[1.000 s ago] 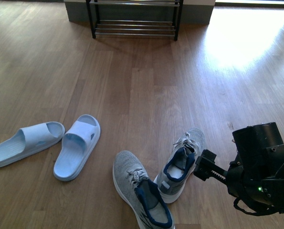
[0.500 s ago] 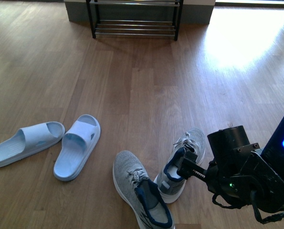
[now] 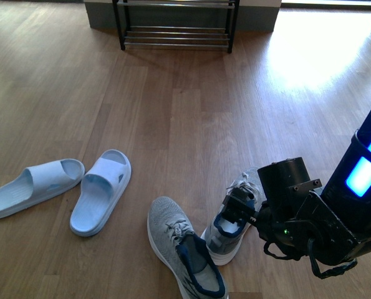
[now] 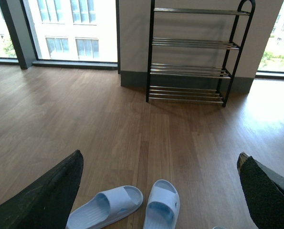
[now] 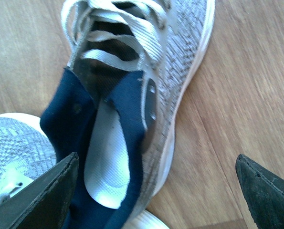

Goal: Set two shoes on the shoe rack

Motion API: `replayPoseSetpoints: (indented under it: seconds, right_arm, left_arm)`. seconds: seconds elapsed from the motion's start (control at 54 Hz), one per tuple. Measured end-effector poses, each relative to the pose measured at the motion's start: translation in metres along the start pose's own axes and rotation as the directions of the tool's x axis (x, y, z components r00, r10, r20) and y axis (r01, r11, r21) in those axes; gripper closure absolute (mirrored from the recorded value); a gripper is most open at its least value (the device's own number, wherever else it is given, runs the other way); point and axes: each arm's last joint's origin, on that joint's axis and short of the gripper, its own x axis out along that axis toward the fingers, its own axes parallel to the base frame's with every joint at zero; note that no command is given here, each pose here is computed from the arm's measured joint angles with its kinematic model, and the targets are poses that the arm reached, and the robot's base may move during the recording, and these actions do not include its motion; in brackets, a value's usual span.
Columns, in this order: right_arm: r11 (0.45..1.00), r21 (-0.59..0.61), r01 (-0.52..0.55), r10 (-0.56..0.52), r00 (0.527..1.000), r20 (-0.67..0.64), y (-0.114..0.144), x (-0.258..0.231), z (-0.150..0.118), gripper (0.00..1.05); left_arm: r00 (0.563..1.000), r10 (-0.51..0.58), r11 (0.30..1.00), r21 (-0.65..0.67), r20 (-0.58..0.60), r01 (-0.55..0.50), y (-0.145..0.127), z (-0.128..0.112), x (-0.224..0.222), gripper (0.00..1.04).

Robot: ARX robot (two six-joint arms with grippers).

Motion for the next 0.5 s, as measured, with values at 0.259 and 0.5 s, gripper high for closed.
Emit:
replayPoseSetpoints:
  seconds: [0.259, 0.5]
  right_arm:
    - [0.997, -0.074, 0.009, -0.008, 1.0, 0.024, -0.003, 0.019, -0.001, 0.09]
    - [0.987, -0.159, 0.021, -0.013, 0.998, 0.055, -0.007, 0.036, -0.009, 0.09]
  left_arm:
    - [1.0, 0.0, 1.0, 0.0, 0.0, 0.0, 0.0, 0.0, 0.0, 0.09]
    - [1.0, 0.0, 1.0, 0.0, 0.0, 0.0, 0.0, 0.0, 0.0, 0.09]
